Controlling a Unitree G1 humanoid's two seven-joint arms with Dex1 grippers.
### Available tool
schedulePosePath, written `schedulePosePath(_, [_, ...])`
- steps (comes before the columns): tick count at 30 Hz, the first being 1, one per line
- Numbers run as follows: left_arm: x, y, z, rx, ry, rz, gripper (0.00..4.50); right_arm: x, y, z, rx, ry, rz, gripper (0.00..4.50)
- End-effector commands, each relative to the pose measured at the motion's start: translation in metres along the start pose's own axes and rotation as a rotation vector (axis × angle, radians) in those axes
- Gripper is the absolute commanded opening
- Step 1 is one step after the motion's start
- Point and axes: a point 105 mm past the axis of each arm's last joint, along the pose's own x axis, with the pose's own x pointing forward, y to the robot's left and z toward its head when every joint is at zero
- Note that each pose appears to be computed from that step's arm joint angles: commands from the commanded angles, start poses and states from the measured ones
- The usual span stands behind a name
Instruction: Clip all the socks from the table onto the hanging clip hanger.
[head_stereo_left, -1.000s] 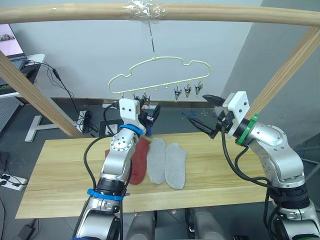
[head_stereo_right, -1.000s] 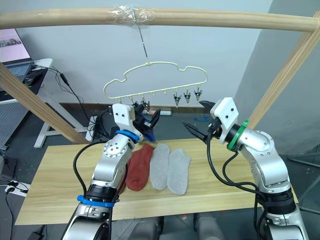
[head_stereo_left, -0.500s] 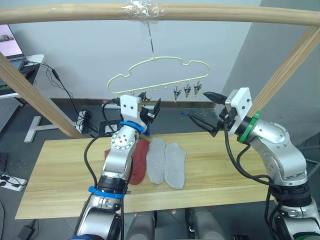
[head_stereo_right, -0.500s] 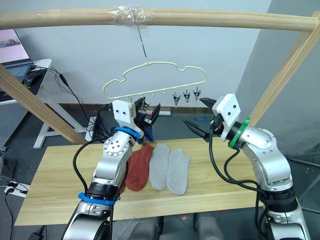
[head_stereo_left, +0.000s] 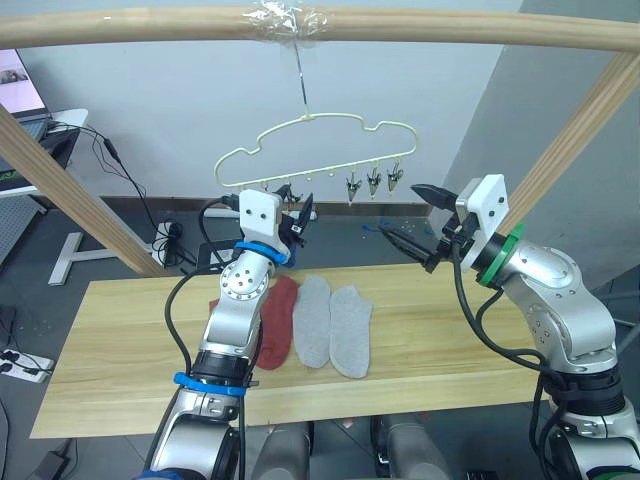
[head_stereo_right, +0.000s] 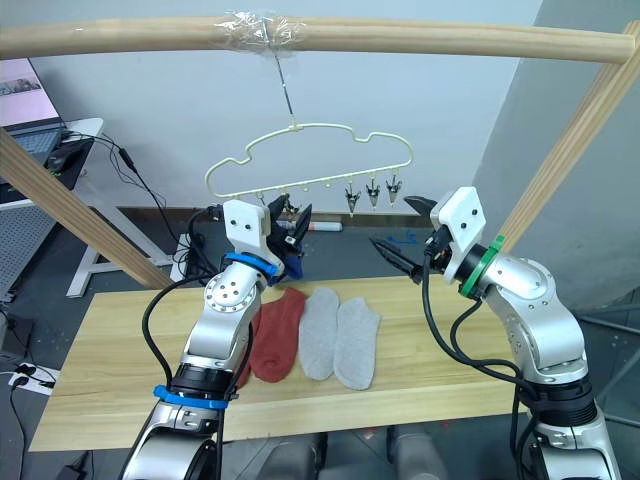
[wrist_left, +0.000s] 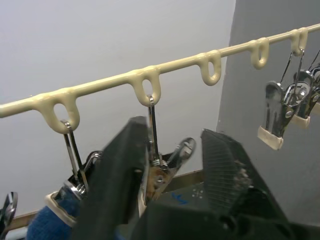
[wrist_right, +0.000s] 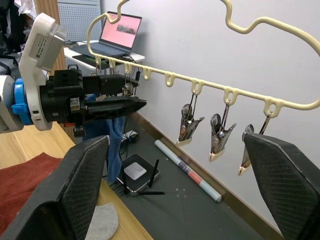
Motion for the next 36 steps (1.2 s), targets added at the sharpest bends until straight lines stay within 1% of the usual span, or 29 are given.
schedulePosePath(1, [0.002, 0.001, 0.011, -0.017, -0.044, 0.002, 0.74, -0.002, 0.001, 0.013, -0.031, -0.040, -0.001, 4.50])
schedulePosePath(4, [0.002, 0.001, 0.011, -0.020, -0.045, -0.001, 0.17, -0.002, 0.002, 0.013, -0.029, -0.039, 0.000, 4.50])
schedulePosePath(5, [0.002, 0.001, 0.011, -0.023, -0.044, 0.000, 0.07, -0.002, 0.004, 0.013, -0.023, -0.040, 0.003, 4.50])
schedulePosePath(8, [0.002, 0.003, 0.011, -0.036, -0.041, 0.007, 0.05, -0.001, 0.009, 0.010, -0.014, -0.036, 0.011, 4.50])
schedulePosePath(10, [0.003, 0.003, 0.009, -0.057, -0.031, 0.003, 0.05, -0.001, 0.009, 0.003, -0.003, -0.004, -0.001, 4.50])
schedulePosePath(13, [0.003, 0.008, 0.008, -0.101, -0.016, 0.010, 0.05, 0.002, 0.012, -0.032, -0.024, 0.153, -0.032, 4.50])
schedulePosePath(14, [0.002, 0.010, 0.007, -0.125, -0.009, 0.011, 0.05, 0.003, 0.014, -0.048, -0.020, 0.219, -0.048, 4.50])
schedulePosePath(16, [0.002, 0.014, 0.007, -0.167, 0.001, -0.002, 0.05, 0.008, 0.025, -0.078, 0.030, 0.303, -0.066, 4.50])
schedulePosePath(18, [0.000, 0.015, 0.007, -0.183, 0.015, -0.040, 0.05, 0.018, 0.043, -0.099, 0.079, 0.340, -0.052, 4.50])
schedulePosePath(19, [-0.001, 0.015, 0.007, -0.183, 0.020, -0.053, 0.05, 0.021, 0.049, -0.105, 0.086, 0.348, -0.051, 4.50])
schedulePosePath(23, [-0.005, 0.024, 0.006, -0.159, 0.031, -0.039, 0.05, 0.034, 0.083, -0.140, 0.081, 0.447, 0.039, 4.50])
schedulePosePath(26, [-0.008, 0.024, 0.003, -0.152, 0.045, -0.033, 0.05, 0.039, 0.099, -0.170, 0.077, 0.545, 0.073, 4.50])
schedulePosePath(28, [-0.010, 0.022, 0.003, -0.159, 0.047, -0.036, 0.05, 0.043, 0.098, -0.180, 0.098, 0.570, 0.052, 4.50])
schedulePosePath(33, [-0.015, 0.020, 0.000, -0.152, 0.059, -0.038, 0.05, 0.052, 0.098, -0.192, 0.035, 0.606, 0.086, 4.50])
schedulePosePath(35, [-0.016, 0.022, 0.001, -0.151, 0.059, -0.032, 0.05, 0.055, 0.099, -0.195, 0.069, 0.615, 0.084, 4.50])
schedulePosePath(36, [-0.016, 0.022, 0.001, -0.150, 0.059, -0.030, 0.05, 0.055, 0.101, -0.197, 0.086, 0.621, 0.089, 4.32])
